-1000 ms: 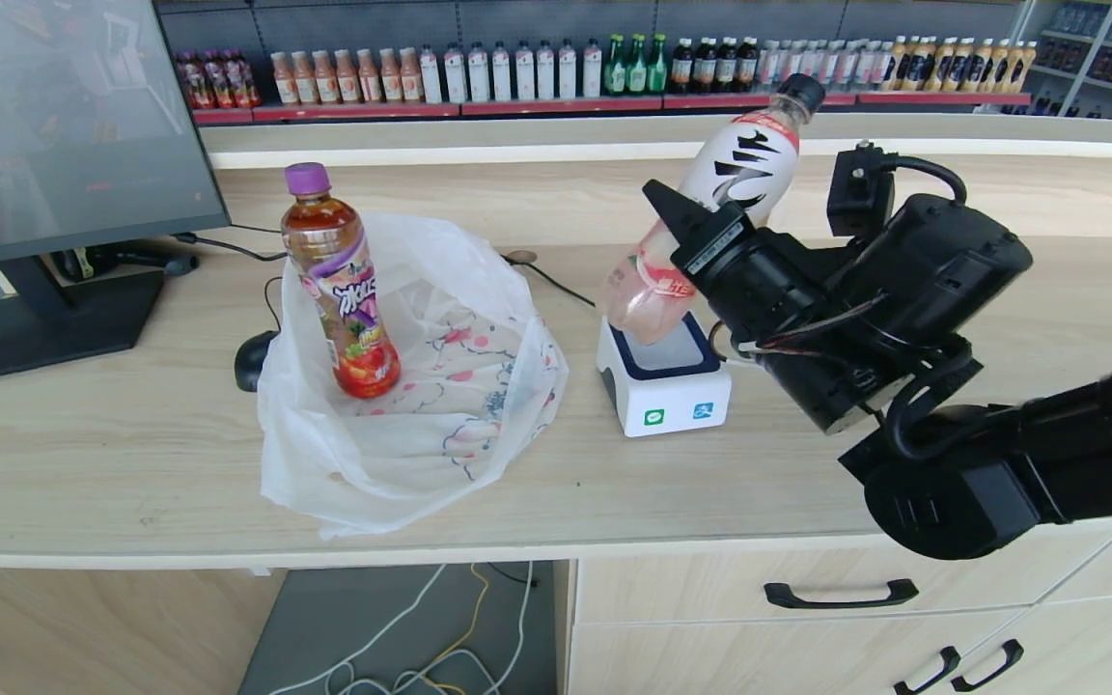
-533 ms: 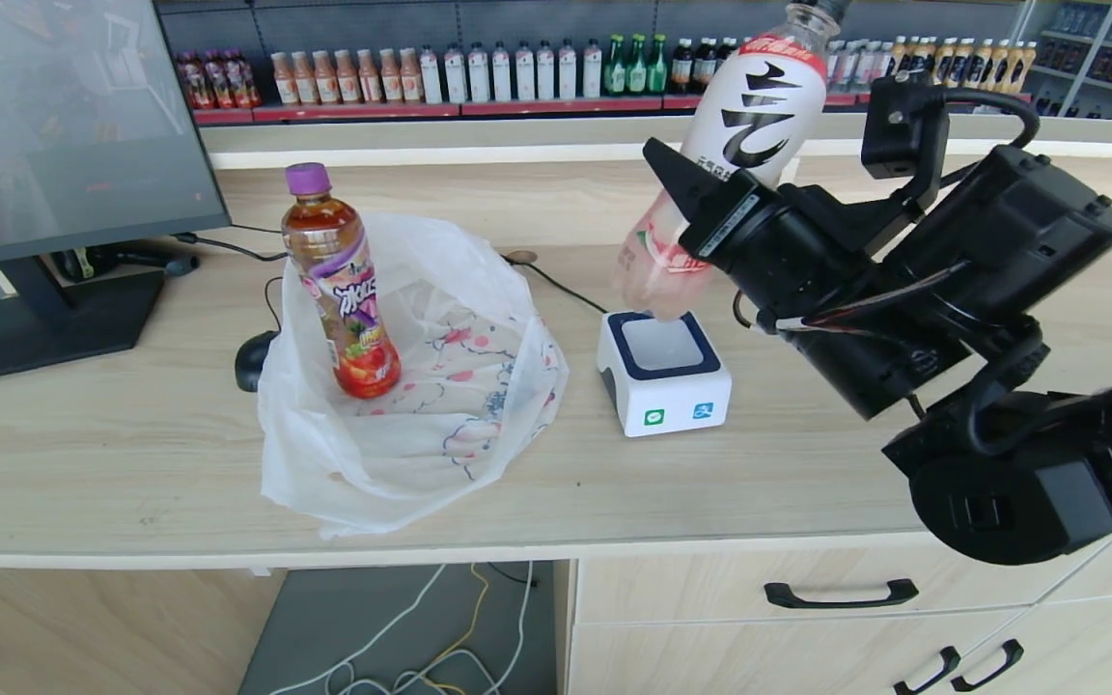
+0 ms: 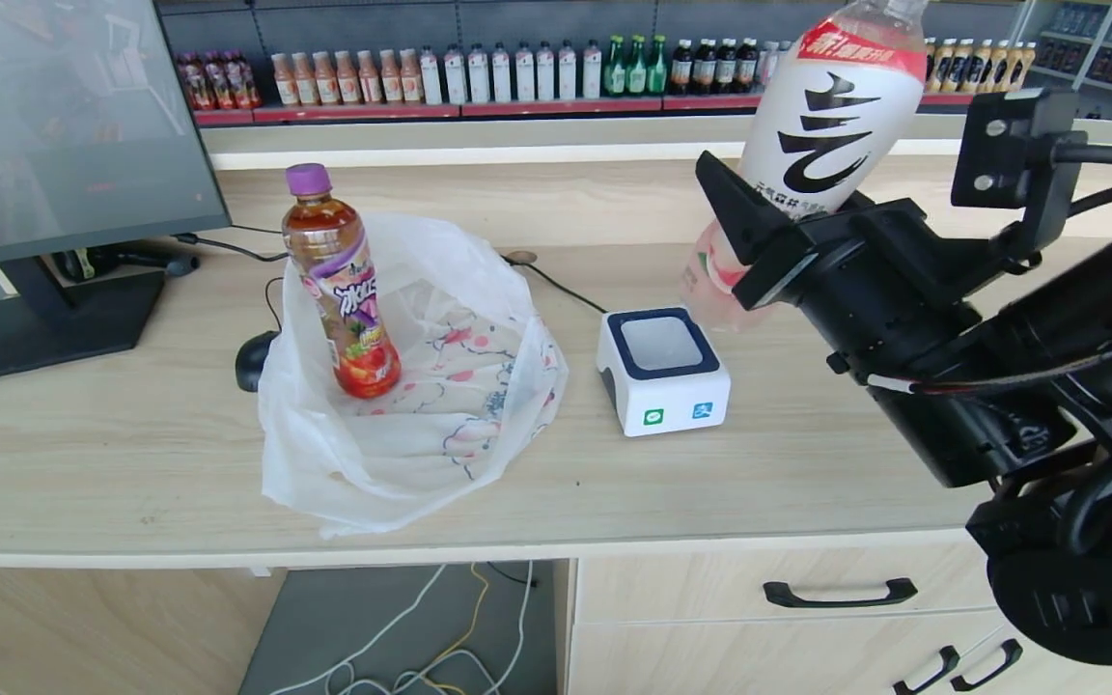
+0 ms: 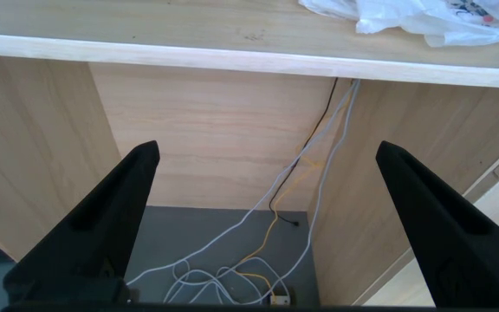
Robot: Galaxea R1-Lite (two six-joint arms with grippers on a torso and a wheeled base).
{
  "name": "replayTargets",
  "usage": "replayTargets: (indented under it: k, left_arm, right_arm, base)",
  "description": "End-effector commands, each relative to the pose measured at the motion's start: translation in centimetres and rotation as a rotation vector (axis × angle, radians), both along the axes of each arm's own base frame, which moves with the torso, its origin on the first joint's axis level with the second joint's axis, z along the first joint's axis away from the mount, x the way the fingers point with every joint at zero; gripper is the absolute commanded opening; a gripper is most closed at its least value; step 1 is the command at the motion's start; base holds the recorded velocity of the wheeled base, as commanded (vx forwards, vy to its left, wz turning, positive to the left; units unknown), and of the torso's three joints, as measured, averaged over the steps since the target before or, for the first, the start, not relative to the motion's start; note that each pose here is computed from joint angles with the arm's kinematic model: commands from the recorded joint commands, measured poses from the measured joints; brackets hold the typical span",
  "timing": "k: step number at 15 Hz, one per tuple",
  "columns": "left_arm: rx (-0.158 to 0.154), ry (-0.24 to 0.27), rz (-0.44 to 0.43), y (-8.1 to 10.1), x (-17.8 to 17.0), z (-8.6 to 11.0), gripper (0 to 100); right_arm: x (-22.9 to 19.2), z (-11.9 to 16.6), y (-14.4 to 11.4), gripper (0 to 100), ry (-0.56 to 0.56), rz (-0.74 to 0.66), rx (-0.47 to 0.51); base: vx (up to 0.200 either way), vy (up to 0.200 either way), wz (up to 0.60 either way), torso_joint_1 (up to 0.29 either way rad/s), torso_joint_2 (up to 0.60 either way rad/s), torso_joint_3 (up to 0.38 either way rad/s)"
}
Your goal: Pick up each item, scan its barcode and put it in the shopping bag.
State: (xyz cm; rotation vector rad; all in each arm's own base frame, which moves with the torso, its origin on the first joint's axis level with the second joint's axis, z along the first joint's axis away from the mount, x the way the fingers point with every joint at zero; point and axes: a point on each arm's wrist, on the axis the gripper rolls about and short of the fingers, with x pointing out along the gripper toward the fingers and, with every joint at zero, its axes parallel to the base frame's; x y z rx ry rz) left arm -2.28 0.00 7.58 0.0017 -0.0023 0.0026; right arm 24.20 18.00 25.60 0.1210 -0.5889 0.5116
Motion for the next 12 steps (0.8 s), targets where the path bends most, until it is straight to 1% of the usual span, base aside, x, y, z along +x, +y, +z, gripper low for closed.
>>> replayTargets:
  k: [1, 2, 3, 9, 12]
  left_arm:
    - [0.0, -0.001, 0.001, 0.0, 0.0, 0.0, 100]
    - [0.0, -0.001, 0.001, 0.0, 0.0, 0.0, 100]
    - [0.001, -0.001, 0.001, 0.0, 0.0, 0.0, 100]
    - [0.0, -0.001, 0.001, 0.0, 0.0, 0.0, 100]
    - [0.0, -0.001, 0.001, 0.0, 0.0, 0.0, 100]
  right_arm:
    - [-0.4, -0.8, -0.6, 0, 0.014, -0.047, -0.01]
    - [-0.5, -1.3, -0.6, 0, 0.043, -0.087, -0.003]
    - [-0.7, -1.7, -0.5, 0, 0.059, -0.092, -0.009]
    - [0.5, -3.6, 0.6, 0, 0.114, -0.099, -0.039]
    - [0.8, -3.9, 0.9, 0, 0.12, -0.093, -0.043]
  base:
    - [0.0, 0.0, 0.0, 0.0, 0.0, 0.0]
    - [0.0, 0.0, 0.0, 0.0, 0.0, 0.0]
    - [0.0, 0.0, 0.0, 0.0, 0.0, 0.0]
    - [0.0, 0.0, 0.0, 0.0, 0.0, 0.0]
    - [0.0, 0.0, 0.0, 0.0, 0.0, 0.0]
